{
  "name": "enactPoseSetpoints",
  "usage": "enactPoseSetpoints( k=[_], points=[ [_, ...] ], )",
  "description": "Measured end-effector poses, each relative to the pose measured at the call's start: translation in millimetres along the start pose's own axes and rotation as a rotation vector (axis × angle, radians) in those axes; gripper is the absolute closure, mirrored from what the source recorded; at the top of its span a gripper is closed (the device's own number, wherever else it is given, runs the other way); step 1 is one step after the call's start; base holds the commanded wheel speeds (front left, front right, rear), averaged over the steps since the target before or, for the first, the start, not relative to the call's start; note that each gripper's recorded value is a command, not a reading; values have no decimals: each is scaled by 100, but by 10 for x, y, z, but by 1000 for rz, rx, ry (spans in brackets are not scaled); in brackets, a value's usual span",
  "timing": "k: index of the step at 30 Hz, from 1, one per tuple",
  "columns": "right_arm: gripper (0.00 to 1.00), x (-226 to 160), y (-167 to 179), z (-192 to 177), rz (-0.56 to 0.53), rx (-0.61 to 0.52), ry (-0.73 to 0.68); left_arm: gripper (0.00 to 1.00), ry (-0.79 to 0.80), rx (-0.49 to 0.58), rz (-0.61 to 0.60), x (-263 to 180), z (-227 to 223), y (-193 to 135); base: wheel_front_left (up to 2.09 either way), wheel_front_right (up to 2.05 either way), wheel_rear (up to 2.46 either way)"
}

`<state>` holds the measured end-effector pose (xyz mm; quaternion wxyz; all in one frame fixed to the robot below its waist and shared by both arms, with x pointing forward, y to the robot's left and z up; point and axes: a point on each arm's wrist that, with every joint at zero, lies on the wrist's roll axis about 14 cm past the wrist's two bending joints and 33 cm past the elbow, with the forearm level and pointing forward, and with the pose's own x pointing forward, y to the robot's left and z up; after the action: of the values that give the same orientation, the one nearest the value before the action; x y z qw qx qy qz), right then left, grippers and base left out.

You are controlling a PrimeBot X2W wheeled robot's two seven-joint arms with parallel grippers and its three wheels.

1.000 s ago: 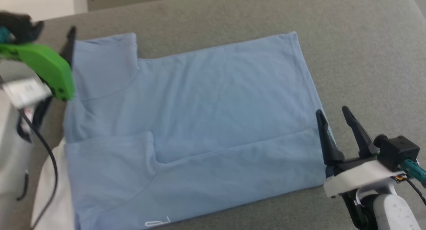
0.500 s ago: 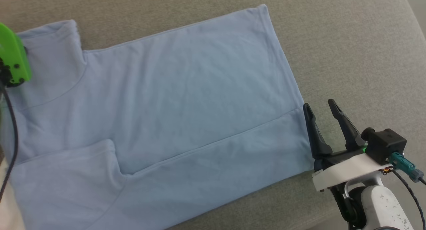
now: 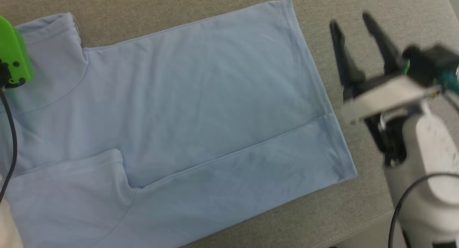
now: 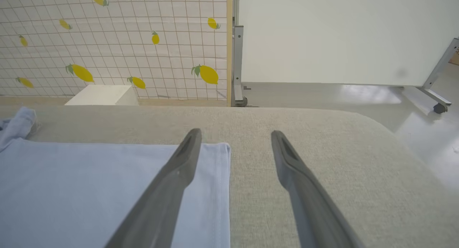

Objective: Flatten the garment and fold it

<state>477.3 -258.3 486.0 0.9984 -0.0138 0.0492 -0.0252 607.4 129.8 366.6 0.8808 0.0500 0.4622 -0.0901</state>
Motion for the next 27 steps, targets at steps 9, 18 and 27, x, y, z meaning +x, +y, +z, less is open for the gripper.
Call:
enactPoseSetpoints(
  k=[9,18,27],
  points=[
    [0,798,122,-193,72,-46,274,100,-32,-2,-18,43,4,40,0,0,0],
    [0,880,200,-943,101,-88,735,100,-65,-4,-26,119,33,122,0,0,0],
    [100,919,218,-1087,95,-109,936,100,-79,-11,-40,164,24,135,0,0,0]
  ],
)
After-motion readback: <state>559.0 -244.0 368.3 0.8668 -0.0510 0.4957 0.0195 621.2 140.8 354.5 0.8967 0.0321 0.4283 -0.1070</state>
